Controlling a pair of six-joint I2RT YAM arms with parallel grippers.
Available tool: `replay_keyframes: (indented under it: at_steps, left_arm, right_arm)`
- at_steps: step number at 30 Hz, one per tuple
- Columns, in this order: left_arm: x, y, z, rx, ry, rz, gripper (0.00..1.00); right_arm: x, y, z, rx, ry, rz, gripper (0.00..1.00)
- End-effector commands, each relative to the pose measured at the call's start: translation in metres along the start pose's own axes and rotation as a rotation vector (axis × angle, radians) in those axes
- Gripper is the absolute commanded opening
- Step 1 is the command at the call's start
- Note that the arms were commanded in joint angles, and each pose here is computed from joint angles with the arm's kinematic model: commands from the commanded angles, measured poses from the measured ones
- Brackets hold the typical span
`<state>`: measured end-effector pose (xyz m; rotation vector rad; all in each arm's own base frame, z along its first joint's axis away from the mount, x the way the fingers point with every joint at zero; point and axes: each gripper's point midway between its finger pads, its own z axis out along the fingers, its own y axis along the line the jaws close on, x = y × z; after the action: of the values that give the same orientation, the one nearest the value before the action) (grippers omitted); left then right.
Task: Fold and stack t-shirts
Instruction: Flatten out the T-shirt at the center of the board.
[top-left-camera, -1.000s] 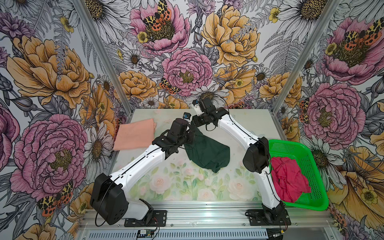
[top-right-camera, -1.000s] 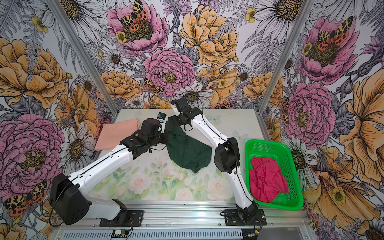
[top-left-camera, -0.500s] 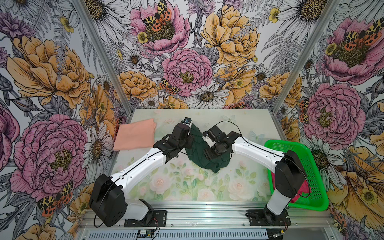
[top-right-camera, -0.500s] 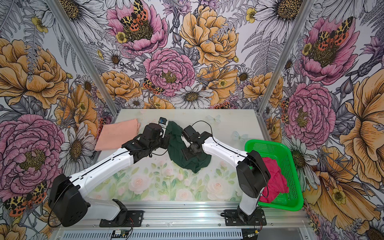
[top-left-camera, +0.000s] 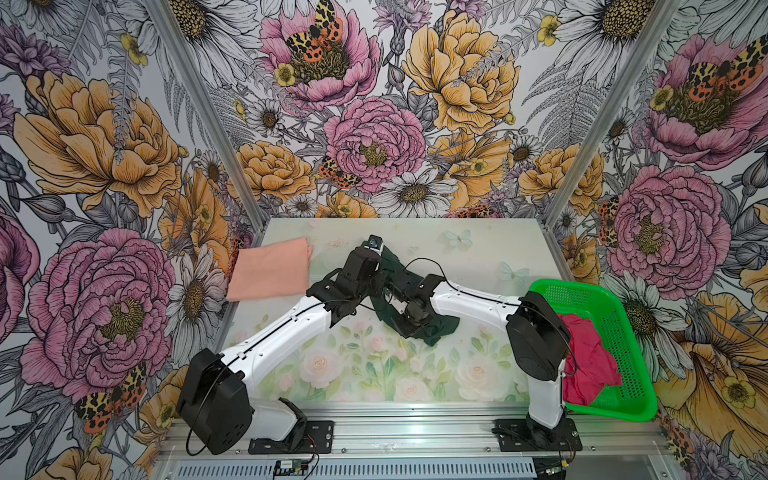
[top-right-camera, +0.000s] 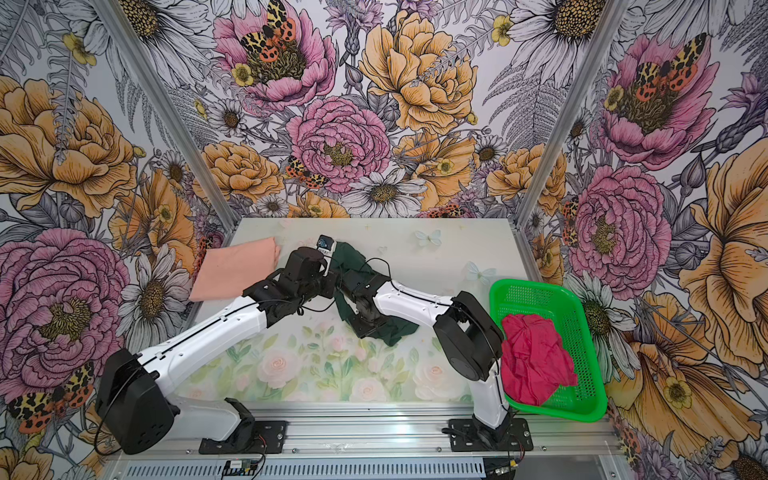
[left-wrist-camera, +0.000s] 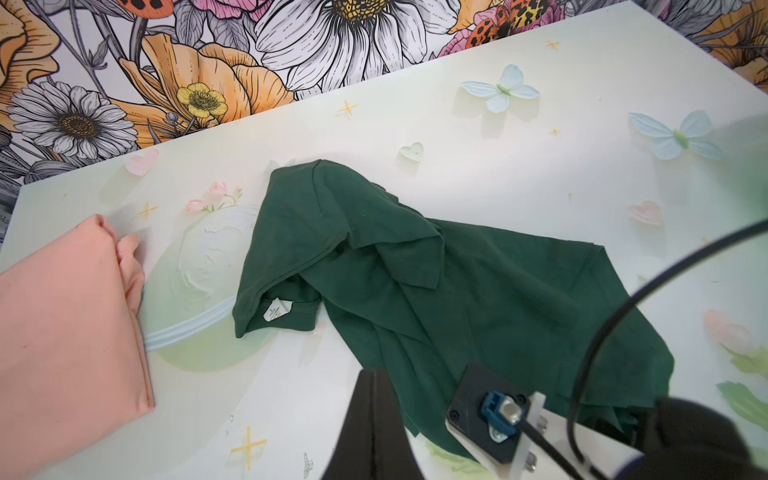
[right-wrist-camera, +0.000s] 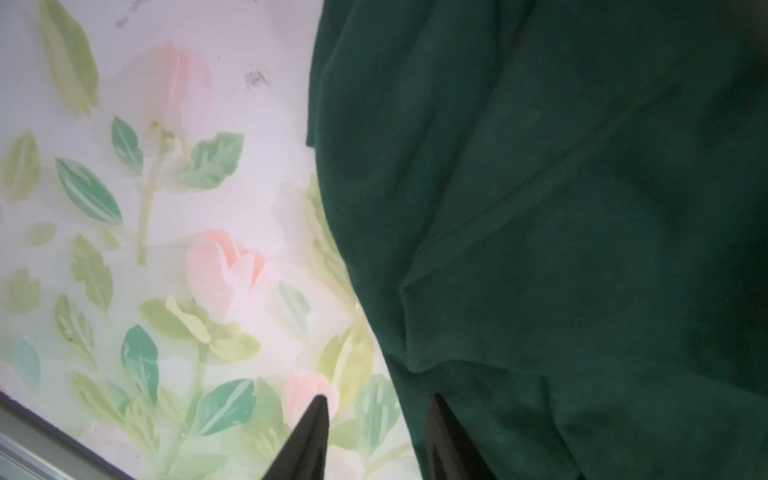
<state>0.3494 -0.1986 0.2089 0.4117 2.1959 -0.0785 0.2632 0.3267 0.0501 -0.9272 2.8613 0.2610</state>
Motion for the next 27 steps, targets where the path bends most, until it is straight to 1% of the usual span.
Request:
replay_keyframes:
  at_steps: [1,5,12,17,18,21,22,25,27]
  left_arm:
    - [0.002,0.000,-0.005,-0.004,-0.006,0.023,0.00]
    - [0.004,0.000,-0.003,-0.003,0.000,0.027,0.00]
    - [0.002,-0.002,0.000,0.006,0.005,0.030,0.00]
    - [0.002,0.002,-0.004,-0.015,-0.003,0.035,0.00]
    - [0.002,0.004,-0.005,-0.022,-0.004,0.037,0.00]
    - [0.000,0.007,-0.010,-0.029,-0.017,0.038,0.00]
    - [-0.001,0.007,-0.011,-0.028,-0.021,0.038,0.00]
    - [0.000,0.007,-0.012,-0.028,-0.021,0.037,0.00]
    - [0.001,0.009,-0.008,-0.035,-0.014,0.037,0.00]
  right_arm:
    - [-0.009,0.008,0.001,-0.016,-0.009,-0.029,0.42]
    - [-0.006,0.001,0.005,0.022,-0.002,-0.026,0.42]
    - [-0.007,-0.033,0.017,0.181,0.003,-0.010,0.42]
    - [-0.003,-0.035,0.030,0.179,0.035,-0.008,0.39]
    - [-0.003,-0.035,0.032,0.180,0.040,-0.009,0.37]
    - [-0.001,-0.039,0.040,0.168,0.062,0.002,0.05]
    - [-0.002,-0.043,0.041,0.175,0.062,0.019,0.00]
    - [-0.006,-0.058,0.033,0.230,0.035,0.056,0.00]
    - [-0.015,-0.066,0.010,0.274,-0.028,0.057,0.00]
